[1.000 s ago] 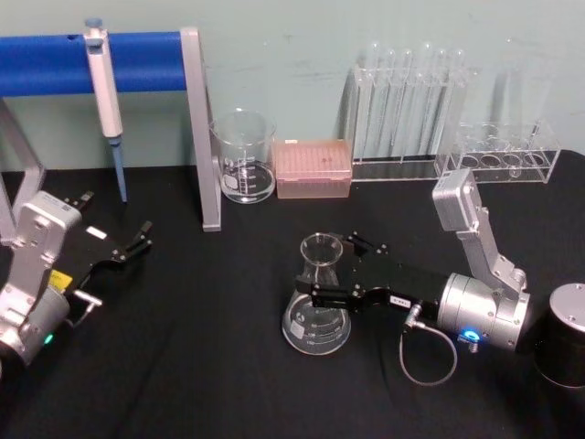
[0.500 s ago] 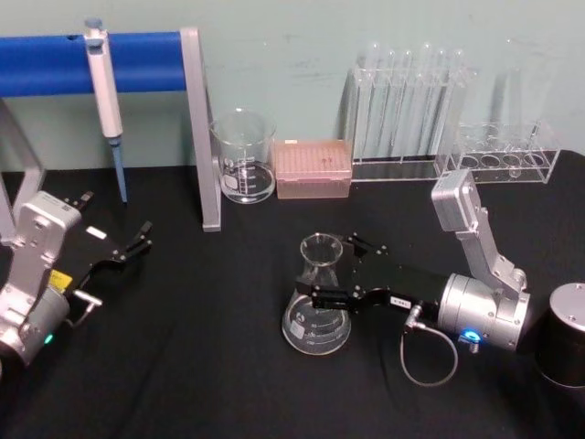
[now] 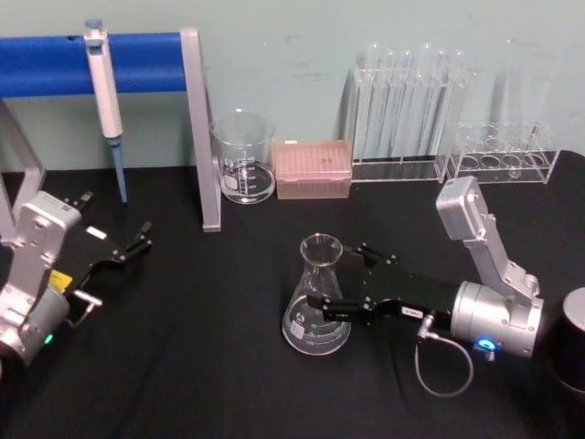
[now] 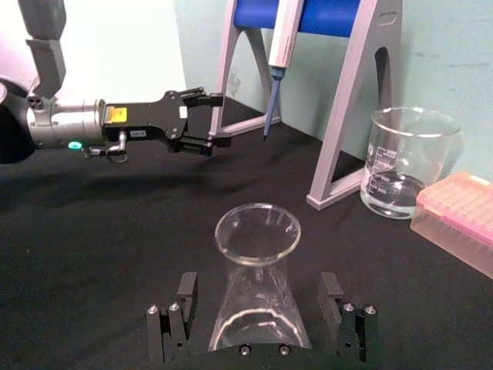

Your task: Grasp the erlenmeyer flask with one hand, shake it three times, then place it back.

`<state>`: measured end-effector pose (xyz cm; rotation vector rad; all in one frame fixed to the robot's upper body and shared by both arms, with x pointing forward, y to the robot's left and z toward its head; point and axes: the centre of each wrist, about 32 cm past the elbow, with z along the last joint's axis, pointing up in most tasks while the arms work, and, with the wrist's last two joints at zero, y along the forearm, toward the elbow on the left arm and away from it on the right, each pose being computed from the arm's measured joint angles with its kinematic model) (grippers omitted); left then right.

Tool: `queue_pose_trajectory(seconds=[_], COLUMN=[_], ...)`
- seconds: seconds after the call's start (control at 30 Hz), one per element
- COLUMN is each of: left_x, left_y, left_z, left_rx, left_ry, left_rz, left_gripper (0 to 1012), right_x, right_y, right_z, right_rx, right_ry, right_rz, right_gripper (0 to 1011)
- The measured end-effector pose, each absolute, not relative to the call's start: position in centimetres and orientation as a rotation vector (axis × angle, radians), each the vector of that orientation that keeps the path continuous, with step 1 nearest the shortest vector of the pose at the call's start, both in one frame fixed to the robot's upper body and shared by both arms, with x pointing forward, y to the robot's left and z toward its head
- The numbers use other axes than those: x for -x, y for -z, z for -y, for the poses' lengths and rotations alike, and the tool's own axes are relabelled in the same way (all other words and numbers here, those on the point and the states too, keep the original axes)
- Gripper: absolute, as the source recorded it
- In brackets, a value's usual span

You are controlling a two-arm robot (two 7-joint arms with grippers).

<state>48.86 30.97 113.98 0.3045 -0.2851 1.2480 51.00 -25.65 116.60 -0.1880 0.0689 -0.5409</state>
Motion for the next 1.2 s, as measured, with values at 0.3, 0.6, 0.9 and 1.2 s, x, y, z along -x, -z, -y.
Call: queue_pose_trajectory(seconds=[0.3,0.6,0.9,1.2], left_x=[-48.9,-48.9,-48.9,-48.9], left_y=[-114.0,-114.0,-114.0,-114.0], left_z=[-31.0,-31.0,-31.0,-31.0], left_rx=[-0.304,-0.304,-0.305,-0.304], left_ry=[-1.248,-1.248,-1.248,-1.248], left_rz=[0.285,0.285,0.285,0.285], left_gripper=[1001,1001,1001,1001], right_x=[-49.6,-48.5,-48.8,-49.3], right_y=[-117.3,-118.3,-119.1,-119.2], right_z=[27.5,30.2,30.9,29.7], right_rx=[0.234,0.276,0.208,0.107], right_ry=[0.545,0.634,0.873,1.103], right_rz=[-0.075,-0.084,-0.032,0.04], right_gripper=[1000,1000,1000,1000])
